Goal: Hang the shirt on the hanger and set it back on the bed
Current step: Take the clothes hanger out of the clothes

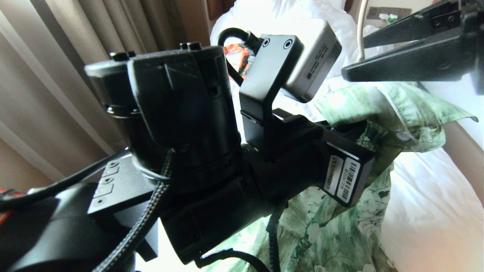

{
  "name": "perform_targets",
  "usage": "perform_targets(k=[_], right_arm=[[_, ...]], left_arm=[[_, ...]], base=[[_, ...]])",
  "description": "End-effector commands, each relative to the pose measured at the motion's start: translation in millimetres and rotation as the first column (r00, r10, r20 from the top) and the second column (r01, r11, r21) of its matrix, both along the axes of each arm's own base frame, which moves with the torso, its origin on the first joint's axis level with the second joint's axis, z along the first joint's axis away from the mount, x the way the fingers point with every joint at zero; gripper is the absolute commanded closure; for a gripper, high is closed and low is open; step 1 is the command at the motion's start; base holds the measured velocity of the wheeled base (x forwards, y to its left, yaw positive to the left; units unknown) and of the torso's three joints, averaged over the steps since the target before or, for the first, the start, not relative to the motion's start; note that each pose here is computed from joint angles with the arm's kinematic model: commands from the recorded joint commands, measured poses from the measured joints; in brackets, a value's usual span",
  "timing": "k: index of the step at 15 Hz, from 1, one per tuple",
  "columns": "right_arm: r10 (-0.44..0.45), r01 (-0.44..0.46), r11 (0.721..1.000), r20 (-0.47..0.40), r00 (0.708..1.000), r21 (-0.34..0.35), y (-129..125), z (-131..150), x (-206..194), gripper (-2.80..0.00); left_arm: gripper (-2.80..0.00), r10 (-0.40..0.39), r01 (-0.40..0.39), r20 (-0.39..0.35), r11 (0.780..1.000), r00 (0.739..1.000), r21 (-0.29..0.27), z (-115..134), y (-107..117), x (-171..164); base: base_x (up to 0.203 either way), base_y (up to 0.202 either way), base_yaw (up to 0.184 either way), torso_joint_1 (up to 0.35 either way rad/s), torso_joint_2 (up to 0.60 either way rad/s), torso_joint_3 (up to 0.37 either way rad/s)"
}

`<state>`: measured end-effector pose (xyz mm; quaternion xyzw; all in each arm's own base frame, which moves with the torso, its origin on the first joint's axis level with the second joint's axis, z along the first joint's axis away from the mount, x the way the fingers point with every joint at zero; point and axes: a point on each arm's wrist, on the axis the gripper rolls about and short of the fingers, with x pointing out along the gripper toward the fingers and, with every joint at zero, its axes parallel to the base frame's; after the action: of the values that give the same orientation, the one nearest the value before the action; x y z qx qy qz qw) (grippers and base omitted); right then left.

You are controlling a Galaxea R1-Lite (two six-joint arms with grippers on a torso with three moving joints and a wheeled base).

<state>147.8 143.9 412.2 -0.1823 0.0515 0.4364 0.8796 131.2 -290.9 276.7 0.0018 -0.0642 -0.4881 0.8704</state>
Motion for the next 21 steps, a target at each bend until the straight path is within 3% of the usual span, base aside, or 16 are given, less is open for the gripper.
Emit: perform_targets(k=[1,5,6,12,21], right_arm=[[0.008,-0.008,1.0,-0.026,1.0,-0.025,10.8,-7.6,8.9,-2.8],[0.016,-0.016,1.0,-0.003,1.0,-0.001,23.5,-8.9,18.4,-2.8],[0.018,-0.018,1.0,-0.003,1.0,0.0,24.2,-9.0,18.6,0.0],[0.003,-0.003,1.0,-0.01,1.0,-0.008,27.0,-12.2,19.6,0.0],[-0.039,0.039,0.998,0.005,0.999,0.04,28.0,-8.1,21.5,0.0]], left_arm=[[0.0,0.002,-0.002,0.004,1.0,1.0,-0.007,1.6,1.2,-0.1],[0.0,0.002,-0.002,-0.004,1.0,1.0,0.011,-5.1,-4.1,2.3],[0.0,0.002,-0.002,0.006,1.0,1.0,-0.012,2.8,2.1,-0.5],[0.0,0.002,-0.002,0.009,1.0,1.0,-0.019,5.5,3.9,-1.3],[0.0,-0.008,0.008,0.012,1.0,1.0,-0.03,9.1,9.3,-6.8]], base=[[0.0,0.0,0.0,0.0,0.0,0.0],[0.0,0.0,0.0,0.0,0.0,0.0],[0.0,0.0,0.0,0.0,0.0,0.0],[0.0,0.0,0.0,0.0,0.0,0.0],[0.0,0.0,0.0,0.0,0.0,0.0]])
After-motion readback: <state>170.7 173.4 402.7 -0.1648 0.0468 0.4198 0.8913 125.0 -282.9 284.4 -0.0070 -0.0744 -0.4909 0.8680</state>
